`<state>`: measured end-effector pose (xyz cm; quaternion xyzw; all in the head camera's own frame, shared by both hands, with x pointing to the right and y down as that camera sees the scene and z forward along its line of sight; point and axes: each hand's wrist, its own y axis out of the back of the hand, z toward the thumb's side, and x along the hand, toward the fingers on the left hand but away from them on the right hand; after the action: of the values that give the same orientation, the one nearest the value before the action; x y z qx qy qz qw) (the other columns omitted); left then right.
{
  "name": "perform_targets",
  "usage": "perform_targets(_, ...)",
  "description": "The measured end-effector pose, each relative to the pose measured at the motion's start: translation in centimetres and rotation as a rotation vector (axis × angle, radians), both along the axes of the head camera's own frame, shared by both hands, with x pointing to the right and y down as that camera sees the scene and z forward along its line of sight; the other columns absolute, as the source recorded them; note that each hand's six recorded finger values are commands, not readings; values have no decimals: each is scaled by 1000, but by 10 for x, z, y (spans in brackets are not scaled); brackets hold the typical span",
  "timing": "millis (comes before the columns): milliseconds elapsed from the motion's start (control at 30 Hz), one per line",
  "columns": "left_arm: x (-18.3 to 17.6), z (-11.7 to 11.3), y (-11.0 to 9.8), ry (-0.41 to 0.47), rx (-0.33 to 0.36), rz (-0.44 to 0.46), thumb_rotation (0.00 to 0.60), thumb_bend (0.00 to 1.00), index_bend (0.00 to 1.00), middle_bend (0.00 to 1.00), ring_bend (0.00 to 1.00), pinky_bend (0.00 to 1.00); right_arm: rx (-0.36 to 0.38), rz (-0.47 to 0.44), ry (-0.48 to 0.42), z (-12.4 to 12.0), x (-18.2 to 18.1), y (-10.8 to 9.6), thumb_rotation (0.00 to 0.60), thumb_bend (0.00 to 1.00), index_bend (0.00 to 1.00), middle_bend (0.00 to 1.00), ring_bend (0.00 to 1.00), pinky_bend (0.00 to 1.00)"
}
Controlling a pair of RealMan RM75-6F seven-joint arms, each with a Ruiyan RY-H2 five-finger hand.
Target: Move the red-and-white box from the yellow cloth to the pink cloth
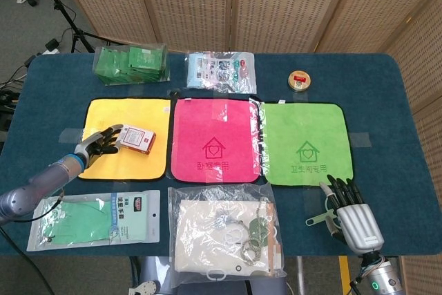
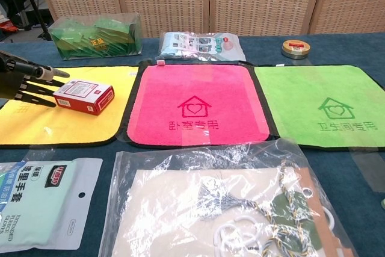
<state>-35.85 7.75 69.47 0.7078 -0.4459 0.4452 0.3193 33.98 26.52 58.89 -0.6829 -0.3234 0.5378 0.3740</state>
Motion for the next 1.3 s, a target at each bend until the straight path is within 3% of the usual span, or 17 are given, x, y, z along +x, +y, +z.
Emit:
perform_targets(400,63,-1,12,114,-10,88,600,671,0,0,0,0,14,-19,-25,-4,-6,2,600,517,0,0,0,0)
perform_targets(1300,155,8,9,222,13,149,600,669,0,0,0,0,35,-20,-51,-10,-5,1,600,517,0,0,0,0)
